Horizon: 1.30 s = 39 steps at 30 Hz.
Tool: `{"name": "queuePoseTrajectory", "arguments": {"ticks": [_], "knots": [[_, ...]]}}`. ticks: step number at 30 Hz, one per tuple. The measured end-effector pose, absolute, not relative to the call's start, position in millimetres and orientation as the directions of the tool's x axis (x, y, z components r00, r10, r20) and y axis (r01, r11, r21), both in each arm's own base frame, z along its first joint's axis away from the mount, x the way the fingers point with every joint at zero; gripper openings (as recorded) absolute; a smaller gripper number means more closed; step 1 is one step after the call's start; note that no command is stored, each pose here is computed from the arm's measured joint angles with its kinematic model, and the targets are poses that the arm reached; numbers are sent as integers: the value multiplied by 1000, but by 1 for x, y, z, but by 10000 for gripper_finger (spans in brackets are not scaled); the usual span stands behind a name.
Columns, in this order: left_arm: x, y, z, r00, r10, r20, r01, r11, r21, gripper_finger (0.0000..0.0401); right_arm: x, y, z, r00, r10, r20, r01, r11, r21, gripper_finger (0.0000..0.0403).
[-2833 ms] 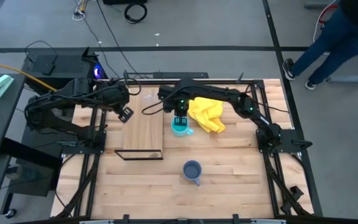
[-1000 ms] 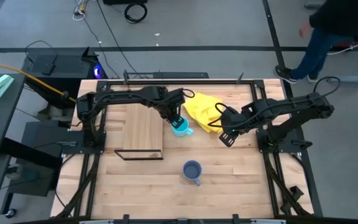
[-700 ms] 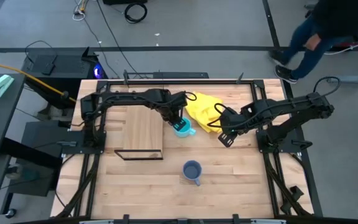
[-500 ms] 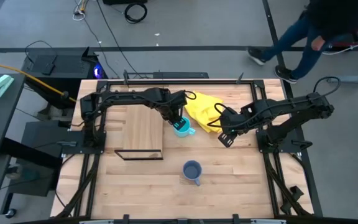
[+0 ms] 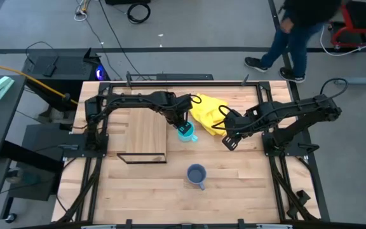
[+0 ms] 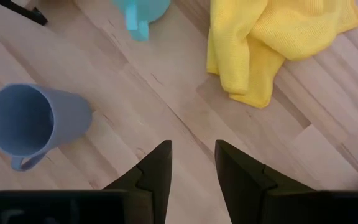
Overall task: Stack small to large cups/mugs on shelf
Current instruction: Put the light blue mug on the shelf
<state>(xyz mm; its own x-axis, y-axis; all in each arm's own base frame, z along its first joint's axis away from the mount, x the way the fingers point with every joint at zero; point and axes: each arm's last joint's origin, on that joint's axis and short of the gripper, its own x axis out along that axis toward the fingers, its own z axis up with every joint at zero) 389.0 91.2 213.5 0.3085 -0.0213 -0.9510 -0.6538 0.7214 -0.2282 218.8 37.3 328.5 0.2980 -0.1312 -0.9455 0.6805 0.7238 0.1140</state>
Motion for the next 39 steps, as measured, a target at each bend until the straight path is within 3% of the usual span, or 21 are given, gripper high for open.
{"name": "queuePoseTrajectory", "arguments": {"ticks": [9, 18, 23, 29, 36, 39], "knots": [[390, 91, 214, 316, -23, -948, -652, 721, -235, 13, 219, 37, 329, 303, -131, -944, 663, 741, 111, 130], [388, 91, 218, 316, -21, -948, -691, 680, -245, 11, 219, 36, 329, 310, -187, -932, 668, 741, 73, 130], [386, 89, 244, 323, 7, -947, -720, 651, -241, 11, 219, 34, 329, 314, -247, -917, 664, 747, 26, 130], [381, 84, 296, 261, 116, -958, -760, 636, -130, 11, 219, 33, 330, 313, -280, -908, 637, 770, -17, 130], [346, 93, 335, 2, 238, -971, -858, 499, 120, 11, 219, 32, 330, 316, -299, -900, 589, 806, -61, 130], [339, 102, 341, 44, 227, -973, -894, 444, 63, 11, 219, 32, 330, 318, -304, -898, 576, 815, -73, 130]]}}
